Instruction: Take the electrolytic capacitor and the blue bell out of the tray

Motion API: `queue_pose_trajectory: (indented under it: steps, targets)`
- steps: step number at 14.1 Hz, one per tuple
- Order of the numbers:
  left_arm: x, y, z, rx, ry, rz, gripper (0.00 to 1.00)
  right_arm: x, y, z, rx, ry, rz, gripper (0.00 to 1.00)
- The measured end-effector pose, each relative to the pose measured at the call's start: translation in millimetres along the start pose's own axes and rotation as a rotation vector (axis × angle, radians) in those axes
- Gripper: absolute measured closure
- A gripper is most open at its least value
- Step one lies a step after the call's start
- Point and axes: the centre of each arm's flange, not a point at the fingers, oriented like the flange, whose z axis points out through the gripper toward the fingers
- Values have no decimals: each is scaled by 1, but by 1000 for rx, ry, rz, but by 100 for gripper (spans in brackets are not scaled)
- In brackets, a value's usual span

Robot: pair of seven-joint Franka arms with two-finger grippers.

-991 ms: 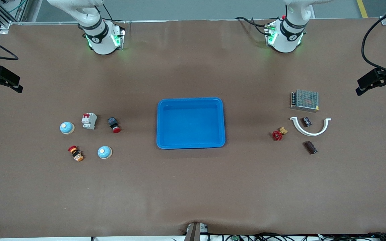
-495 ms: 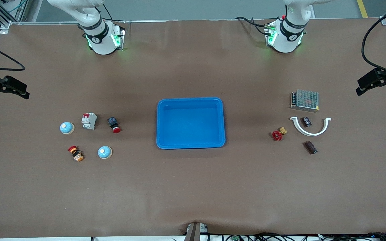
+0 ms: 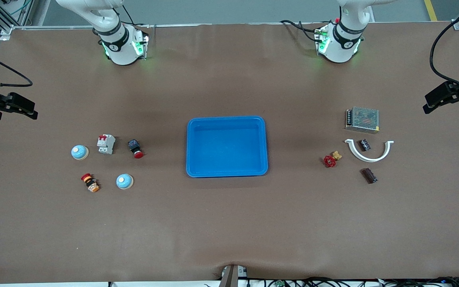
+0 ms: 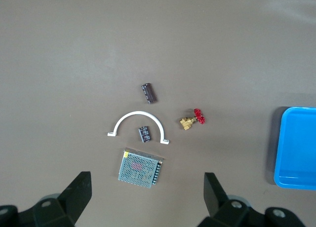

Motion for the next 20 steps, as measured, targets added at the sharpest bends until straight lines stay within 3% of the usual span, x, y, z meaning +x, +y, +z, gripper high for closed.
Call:
queue_pose_trajectory:
  steps: [20]
  targets:
    - [2,1,4,-8,-7,0,0,3,4,15,18,-12,9,0]
